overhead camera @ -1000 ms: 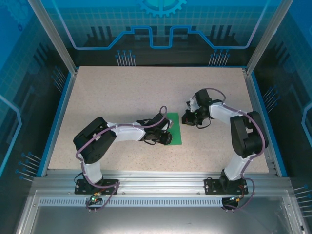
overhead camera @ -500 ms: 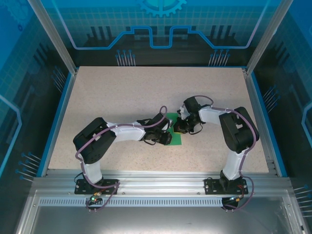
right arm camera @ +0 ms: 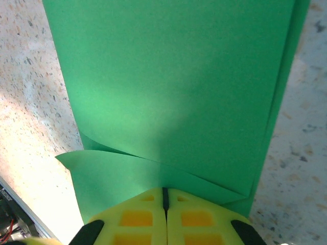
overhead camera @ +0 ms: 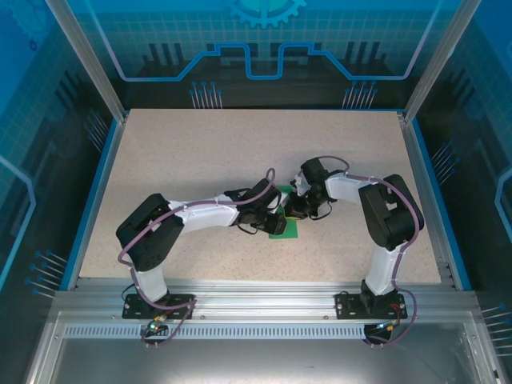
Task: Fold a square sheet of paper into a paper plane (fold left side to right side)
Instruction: Fold the triangle a second time at the center of the table.
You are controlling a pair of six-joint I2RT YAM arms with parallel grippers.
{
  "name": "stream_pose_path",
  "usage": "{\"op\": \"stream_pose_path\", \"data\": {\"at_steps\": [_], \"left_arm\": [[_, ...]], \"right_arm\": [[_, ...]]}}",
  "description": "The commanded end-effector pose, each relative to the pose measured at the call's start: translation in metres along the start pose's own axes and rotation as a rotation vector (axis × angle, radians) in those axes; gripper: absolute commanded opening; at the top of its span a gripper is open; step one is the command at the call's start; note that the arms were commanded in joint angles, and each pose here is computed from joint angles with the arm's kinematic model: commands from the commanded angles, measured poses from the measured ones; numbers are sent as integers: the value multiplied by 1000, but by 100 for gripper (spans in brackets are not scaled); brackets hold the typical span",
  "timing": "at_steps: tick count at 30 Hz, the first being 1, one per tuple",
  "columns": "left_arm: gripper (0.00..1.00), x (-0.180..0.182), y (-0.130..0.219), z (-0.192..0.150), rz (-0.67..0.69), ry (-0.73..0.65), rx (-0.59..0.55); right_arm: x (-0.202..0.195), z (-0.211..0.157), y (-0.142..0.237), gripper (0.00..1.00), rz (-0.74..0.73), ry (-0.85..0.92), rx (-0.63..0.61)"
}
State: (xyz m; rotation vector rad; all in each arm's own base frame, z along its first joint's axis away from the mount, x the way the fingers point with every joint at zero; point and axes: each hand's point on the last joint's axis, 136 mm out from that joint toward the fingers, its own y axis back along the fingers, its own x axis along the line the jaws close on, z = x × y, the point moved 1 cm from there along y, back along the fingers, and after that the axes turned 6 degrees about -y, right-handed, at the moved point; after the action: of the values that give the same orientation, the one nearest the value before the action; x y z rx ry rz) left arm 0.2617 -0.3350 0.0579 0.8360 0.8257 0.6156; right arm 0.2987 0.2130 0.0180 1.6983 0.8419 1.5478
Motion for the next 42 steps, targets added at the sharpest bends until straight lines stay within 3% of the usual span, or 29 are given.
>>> {"op": "stream_pose_path", "data": {"at_steps": [1,17,42], "left_arm": [[25,-11,1,4,-47,-30,19],[24,22,-29,-30,10,29,113],[23,32,-3,-98,19,98,152]], "right_arm": [[-34,-10,-11,5,-140,-53,43],[-41,-13,-11,5,-161,-60,51],[-47,-12,-10,5,-174,-73,53]]}}
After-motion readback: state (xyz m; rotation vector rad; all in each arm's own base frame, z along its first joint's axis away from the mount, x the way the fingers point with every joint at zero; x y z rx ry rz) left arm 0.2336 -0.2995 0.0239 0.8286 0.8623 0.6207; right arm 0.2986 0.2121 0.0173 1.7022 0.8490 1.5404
